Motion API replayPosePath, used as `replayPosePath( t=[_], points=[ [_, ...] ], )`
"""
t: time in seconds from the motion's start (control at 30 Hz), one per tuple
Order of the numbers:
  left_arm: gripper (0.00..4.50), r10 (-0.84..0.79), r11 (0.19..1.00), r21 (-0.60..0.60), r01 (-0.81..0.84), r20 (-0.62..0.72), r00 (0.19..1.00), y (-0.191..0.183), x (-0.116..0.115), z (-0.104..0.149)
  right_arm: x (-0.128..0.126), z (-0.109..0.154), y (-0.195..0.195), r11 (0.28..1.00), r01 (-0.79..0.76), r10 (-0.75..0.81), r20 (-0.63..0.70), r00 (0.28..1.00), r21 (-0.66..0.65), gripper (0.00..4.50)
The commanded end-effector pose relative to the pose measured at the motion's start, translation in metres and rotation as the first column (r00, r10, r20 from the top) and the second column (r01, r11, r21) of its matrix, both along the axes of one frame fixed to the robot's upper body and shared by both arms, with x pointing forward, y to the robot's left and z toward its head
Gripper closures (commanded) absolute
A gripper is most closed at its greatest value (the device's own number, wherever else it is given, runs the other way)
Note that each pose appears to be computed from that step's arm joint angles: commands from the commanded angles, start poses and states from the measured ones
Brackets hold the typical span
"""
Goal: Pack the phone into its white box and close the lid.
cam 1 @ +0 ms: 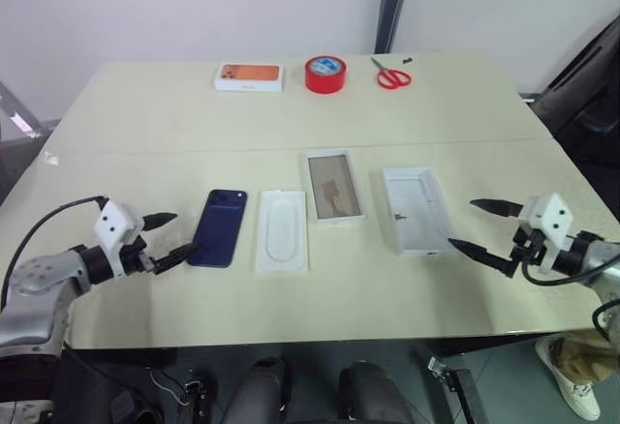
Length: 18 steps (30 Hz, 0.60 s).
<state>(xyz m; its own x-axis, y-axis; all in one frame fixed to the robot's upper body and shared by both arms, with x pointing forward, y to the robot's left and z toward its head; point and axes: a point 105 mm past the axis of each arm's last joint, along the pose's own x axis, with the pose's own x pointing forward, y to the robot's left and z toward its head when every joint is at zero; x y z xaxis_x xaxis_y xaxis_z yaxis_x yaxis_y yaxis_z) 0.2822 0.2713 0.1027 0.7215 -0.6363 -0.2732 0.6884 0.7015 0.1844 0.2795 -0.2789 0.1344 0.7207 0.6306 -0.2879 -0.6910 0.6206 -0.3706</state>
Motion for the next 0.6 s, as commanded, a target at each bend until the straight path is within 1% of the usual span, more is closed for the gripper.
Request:
replayPosePath(
  t=[0.03,0.17,0.5,0.6],
  points=[
    [0.21,0.024,1.000,0.009,-0.024,0.054,0.998,0.012,0.000,0.012,-0.003,0.005,-0.005,1.000,0.006,-0.006,0.028,1.000,-0.018,0.04],
    [0.21,0.024,0.999,0.026,-0.025,0.047,0.999,0.007,0.004,0.012,-0.001,0.004,-0.001,1.000,0.001,0.000,0.031,1.000,-0.018,0.04],
    [0.21,0.010,1.000,0.006,-0.010,0.062,0.998,0.001,0.008,0.017,0.002,0.007,0.001,1.000,-0.002,0.003,0.042,0.999,-0.019,0.04],
    [0.21,0.009,1.000,0.010,-0.010,0.042,0.999,-0.004,0.010,0.017,0.004,0.007,0.005,1.000,-0.010,0.011,0.052,0.999,-0.020,0.04]
  ],
)
